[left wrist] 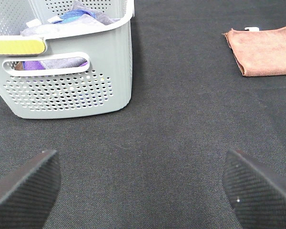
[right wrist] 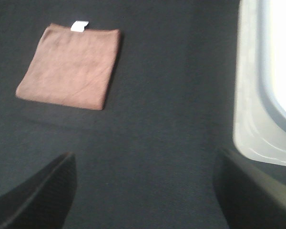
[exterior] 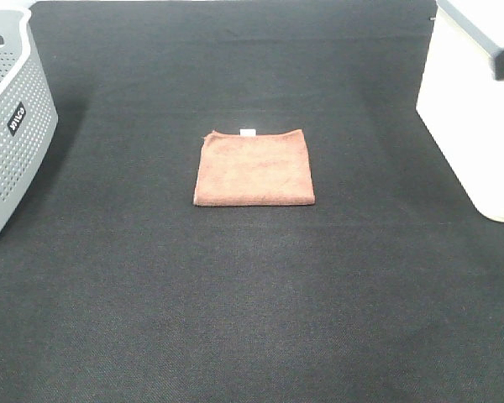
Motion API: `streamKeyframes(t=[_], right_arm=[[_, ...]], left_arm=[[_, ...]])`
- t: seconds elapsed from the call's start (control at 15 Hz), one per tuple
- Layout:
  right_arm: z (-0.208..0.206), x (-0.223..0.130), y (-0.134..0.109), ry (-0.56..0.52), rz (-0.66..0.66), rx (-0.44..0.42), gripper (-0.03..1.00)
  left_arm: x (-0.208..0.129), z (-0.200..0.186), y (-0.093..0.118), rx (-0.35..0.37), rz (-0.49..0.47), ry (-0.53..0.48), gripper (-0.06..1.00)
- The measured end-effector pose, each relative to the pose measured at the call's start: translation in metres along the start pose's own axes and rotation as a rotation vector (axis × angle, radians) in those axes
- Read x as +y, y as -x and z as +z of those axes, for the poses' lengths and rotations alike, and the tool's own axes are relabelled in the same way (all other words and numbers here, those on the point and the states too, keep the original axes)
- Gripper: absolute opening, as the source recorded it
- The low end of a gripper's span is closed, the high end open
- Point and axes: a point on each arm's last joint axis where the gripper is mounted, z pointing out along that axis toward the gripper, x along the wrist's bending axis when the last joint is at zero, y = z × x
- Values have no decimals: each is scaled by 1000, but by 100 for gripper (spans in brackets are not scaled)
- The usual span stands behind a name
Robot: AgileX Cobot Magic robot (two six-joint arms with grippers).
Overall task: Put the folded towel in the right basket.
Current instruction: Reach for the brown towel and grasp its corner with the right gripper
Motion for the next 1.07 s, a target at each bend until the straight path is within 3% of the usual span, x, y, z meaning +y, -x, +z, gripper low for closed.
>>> streamKeyframes(t=[0.13, 0.47, 0.73, 1.07], right_arm=[[24, 21, -2, -70, -22, 49, 74], [95, 50, -50, -181, -115, 174, 74], [140, 60, -55, -233, -53, 198, 74], [227, 59, -58, -415, 63, 279, 74]], left_arm=[[0, 0, 0, 0, 0, 0, 87], [0, 0, 0, 0, 0, 0, 87], [0, 0, 0, 0, 0, 0, 87], [0, 0, 0, 0, 0, 0, 87]])
